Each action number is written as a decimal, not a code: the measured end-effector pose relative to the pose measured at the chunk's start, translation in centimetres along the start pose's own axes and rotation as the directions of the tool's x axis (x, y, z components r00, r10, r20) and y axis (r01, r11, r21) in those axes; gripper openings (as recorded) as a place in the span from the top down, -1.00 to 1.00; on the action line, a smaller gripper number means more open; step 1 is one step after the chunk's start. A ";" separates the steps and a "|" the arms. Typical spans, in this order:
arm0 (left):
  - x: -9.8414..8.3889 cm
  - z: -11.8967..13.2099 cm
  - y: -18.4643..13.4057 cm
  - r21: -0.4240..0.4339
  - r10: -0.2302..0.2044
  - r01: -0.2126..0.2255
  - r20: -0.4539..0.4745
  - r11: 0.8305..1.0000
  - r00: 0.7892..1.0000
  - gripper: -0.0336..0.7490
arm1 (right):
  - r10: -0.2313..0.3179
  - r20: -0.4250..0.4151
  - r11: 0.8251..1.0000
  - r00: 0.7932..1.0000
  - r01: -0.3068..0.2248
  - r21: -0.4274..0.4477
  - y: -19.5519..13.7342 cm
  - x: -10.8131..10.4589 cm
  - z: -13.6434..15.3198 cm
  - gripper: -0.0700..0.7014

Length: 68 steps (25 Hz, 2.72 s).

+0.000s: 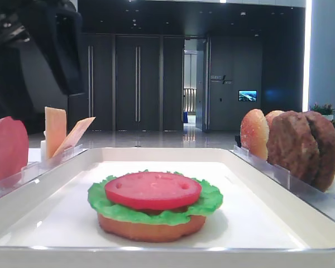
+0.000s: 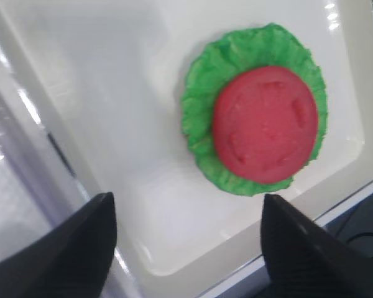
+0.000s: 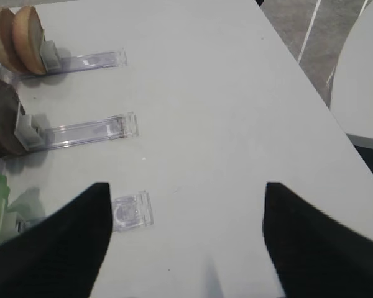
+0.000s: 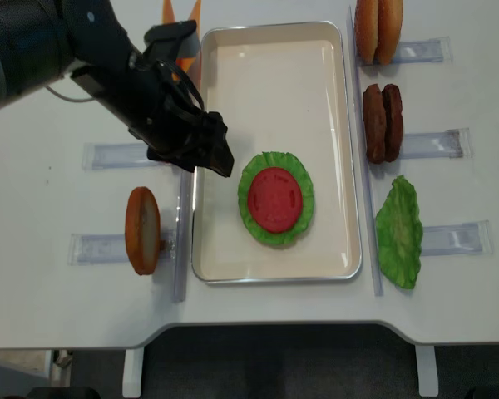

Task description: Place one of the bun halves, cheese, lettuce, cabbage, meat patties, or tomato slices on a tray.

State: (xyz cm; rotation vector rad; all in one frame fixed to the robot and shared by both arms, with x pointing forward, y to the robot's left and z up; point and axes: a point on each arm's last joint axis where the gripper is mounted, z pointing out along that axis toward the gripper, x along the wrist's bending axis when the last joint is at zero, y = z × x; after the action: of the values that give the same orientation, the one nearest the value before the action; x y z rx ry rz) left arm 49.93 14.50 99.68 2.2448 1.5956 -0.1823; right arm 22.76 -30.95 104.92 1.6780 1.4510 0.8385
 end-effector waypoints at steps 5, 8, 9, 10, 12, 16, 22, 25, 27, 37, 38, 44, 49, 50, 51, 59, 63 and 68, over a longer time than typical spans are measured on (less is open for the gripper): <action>0.7 -2.5 0.4 0.041 0.039 -0.033 -0.166 0.999 0.985 -0.49 | 0.000 0.000 1.000 1.000 0.000 0.000 0.0 0.0 0.0 -0.45; 1.6 -3.7 0.4 0.089 0.042 -0.020 -0.250 0.996 0.967 -0.49 | 0.000 0.000 1.000 1.000 0.000 0.000 0.0 0.0 0.0 -0.45; 2.0 -4.0 0.4 0.104 0.034 -0.007 -0.265 0.995 0.964 -0.48 | 0.000 0.000 1.000 1.000 0.000 0.000 0.0 0.0 0.0 -0.45; 2.4 -4.3 0.4 0.118 0.025 0.008 -0.281 0.993 0.959 -0.48 | 0.000 0.000 1.000 1.000 0.000 0.000 0.0 0.0 0.0 -0.45; 3.3 -4.9 0.2 0.133 0.008 0.035 -0.306 0.990 0.952 -0.48 | 0.000 0.000 1.000 1.000 0.000 0.000 0.0 0.0 0.0 -0.45; 5.1 -7.0 -0.3 0.107 -0.040 0.083 -0.351 0.991 0.935 -0.48 | 0.000 0.000 1.000 1.000 0.000 0.000 0.0 0.0 0.0 -0.45; 8.7 -10.9 -1.6 0.008 -0.162 0.182 -0.419 0.983 0.893 -0.48 | 0.000 0.000 1.000 1.000 0.000 0.000 0.0 0.0 0.0 -0.45; 10.1 -12.9 -2.5 -0.050 -0.216 0.216 -0.432 0.975 0.875 -0.48 | 0.000 0.000 1.000 1.000 0.000 0.000 0.0 0.0 0.0 -0.45; 10.5 -14.0 -3.1 -0.082 -0.241 0.229 -0.437 0.970 0.866 -0.47 | 0.000 0.000 1.000 1.000 0.000 0.000 0.0 0.0 0.0 -0.45; 7.3 -17.5 -9.6 -0.231 -0.253 0.167 -0.426 0.959 0.869 -0.46 | 0.000 0.000 1.000 1.000 0.000 0.000 0.0 0.0 0.0 -0.45; 7.0 -17.4 -10.9 -0.240 -0.254 0.163 -0.425 0.957 0.869 -0.46 | 0.000 0.000 1.000 1.000 0.000 0.000 0.0 0.0 0.0 -0.45; 5.1 -16.7 -17.8 -0.328 -0.252 0.113 -0.420 0.938 0.872 -0.46 | 0.000 0.000 1.000 1.000 0.000 0.000 0.0 0.0 0.0 -0.45; 4.1 -16.0 -21.7 -0.429 -0.256 0.065 -0.406 0.901 0.877 -0.46 | 0.000 0.000 1.000 1.000 0.000 0.000 0.0 0.0 0.0 -0.44; 3.9 -15.8 -22.5 -0.448 -0.257 0.056 -0.401 0.892 0.880 -0.46 | 0.000 0.000 1.000 1.000 0.000 0.000 0.0 0.0 0.0 -0.43; 3.8 -15.4 -23.1 -0.457 -0.257 0.052 -0.398 0.888 0.881 -0.46 | 0.000 0.000 1.000 1.000 0.000 0.000 0.0 0.0 0.0 -0.43; 3.3 -13.2 -27.9 -0.604 -0.261 -0.036 -0.396 0.796 0.880 -0.36 | 0.000 0.000 1.000 1.000 0.000 0.000 0.0 0.0 0.0 -0.42; 2.9 -13.3 -29.3 -0.670 -0.263 -0.081 -0.396 0.738 0.879 -0.30 | 0.000 0.000 1.000 1.000 0.000 0.000 0.0 0.0 0.0 -0.42; 2.9 -13.4 -29.1 -0.688 -0.263 -0.094 -0.395 0.720 0.880 -0.29 | 0.000 0.000 1.000 1.000 0.000 0.000 0.0 0.0 0.0 -0.42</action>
State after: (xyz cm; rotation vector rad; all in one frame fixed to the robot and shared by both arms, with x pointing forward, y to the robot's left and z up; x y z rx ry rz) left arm 22.31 30.32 104.39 1.6594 1.6122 0.8784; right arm 22.76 -30.95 104.92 1.6780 1.4510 0.8385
